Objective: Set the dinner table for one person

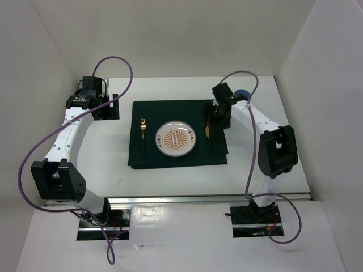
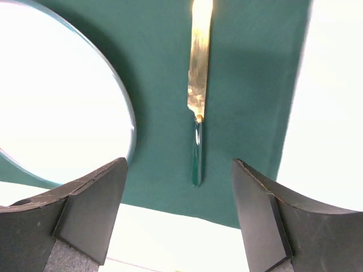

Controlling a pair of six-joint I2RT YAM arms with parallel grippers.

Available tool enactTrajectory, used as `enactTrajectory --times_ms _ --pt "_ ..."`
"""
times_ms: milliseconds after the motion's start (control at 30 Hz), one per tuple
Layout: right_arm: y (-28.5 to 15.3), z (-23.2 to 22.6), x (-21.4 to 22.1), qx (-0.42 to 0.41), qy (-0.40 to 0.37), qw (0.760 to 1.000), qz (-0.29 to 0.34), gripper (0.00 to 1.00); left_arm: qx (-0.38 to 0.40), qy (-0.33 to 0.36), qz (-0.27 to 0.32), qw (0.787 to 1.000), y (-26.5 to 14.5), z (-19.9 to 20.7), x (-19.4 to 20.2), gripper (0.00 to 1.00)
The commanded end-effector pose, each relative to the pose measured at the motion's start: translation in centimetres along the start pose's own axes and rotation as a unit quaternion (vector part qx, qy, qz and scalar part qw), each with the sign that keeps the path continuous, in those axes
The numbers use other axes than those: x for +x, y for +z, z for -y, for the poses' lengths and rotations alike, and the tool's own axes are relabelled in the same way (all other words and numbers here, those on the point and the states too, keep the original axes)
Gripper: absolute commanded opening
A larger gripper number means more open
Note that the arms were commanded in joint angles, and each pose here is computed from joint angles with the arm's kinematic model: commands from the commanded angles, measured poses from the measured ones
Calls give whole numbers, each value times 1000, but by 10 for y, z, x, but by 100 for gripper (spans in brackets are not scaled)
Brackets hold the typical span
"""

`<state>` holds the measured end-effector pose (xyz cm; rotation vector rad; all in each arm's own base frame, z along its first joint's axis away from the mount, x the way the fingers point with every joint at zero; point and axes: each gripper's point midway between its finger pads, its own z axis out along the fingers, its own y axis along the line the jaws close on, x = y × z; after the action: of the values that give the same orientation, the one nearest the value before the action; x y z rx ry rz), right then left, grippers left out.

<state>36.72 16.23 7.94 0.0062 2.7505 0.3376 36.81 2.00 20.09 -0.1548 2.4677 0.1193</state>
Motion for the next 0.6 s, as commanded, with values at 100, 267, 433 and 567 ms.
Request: enactTrajectory --times_ms 100,267,433,567 --pt "-124 49 -100 81 75 981 157 82 -14 10 37 999 -17 -10 -16 94" --pt "-141 120 -153 96 147 964 198 74 -39 15 34 999 -16 -19 -13 94" --pt "-126 160 -178 103 192 951 219 70 -50 15 30 998 -11 -22 -11 94" --pt "-94 178 -182 120 201 952 198 70 -63 16 29 997 -11 -29 -11 94"
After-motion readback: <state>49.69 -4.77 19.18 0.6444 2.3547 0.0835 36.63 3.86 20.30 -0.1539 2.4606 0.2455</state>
